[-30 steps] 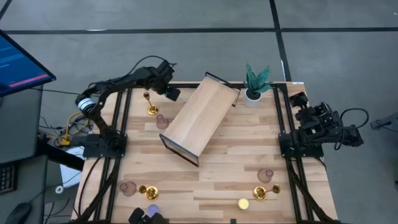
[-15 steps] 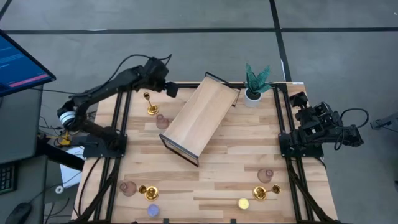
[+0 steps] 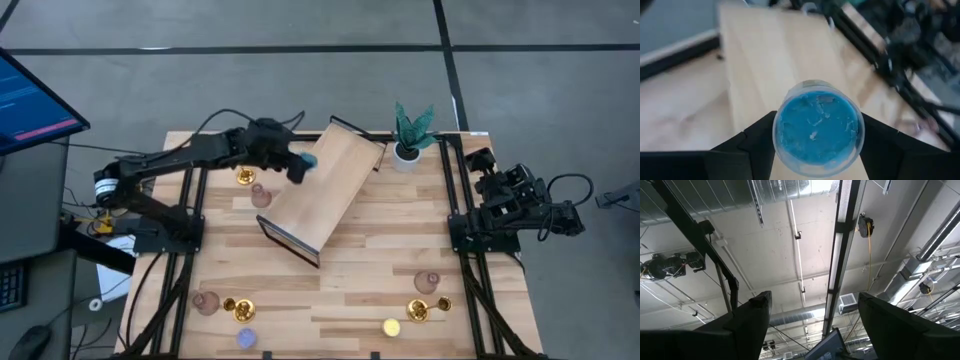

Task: Pick & Place candle stick holders
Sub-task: Put the blue candle on the shelf

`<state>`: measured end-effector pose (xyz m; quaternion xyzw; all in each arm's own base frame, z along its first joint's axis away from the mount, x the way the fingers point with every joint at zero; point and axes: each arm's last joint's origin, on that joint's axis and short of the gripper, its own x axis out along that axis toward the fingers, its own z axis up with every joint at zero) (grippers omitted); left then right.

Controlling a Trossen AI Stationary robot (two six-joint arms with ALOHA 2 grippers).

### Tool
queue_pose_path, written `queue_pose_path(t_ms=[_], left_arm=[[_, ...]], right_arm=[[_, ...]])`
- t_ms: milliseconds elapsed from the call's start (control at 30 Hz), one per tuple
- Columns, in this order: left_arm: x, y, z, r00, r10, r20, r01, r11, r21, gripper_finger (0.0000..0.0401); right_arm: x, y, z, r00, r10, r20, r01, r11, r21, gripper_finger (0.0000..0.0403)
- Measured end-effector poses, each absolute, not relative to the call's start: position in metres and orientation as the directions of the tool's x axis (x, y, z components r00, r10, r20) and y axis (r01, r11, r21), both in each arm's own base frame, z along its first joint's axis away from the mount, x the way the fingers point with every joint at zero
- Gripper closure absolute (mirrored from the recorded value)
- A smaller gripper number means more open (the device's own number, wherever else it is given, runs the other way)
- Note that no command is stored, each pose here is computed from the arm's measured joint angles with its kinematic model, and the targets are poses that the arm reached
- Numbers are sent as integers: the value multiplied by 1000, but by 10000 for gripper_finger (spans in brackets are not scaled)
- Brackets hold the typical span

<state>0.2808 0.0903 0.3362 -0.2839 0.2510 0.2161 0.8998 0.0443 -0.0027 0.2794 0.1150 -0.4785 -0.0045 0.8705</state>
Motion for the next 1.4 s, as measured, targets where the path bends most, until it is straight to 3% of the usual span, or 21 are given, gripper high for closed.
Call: queue_pose_path(t_ms=[467, 733, 1067, 1400], left_arm=[[333, 49, 316, 762, 122, -636, -381, 878, -288, 171], [333, 46, 311, 725, 129, -677, -390, 887, -248, 171], [321, 80, 352, 714, 307, -629, -485, 865, -129, 171], [304, 139, 354, 655, 430, -621, -604, 792, -89, 171]], right_arm=[[44, -3, 279, 542, -118, 832, -102, 974, 205, 117], [44, -3, 279, 542, -118, 832, -109, 972, 209, 117], [44, -3, 279, 541, -119, 832, -108, 972, 210, 117], [44, -3, 279, 542, -122, 831, -128, 966, 225, 117]])
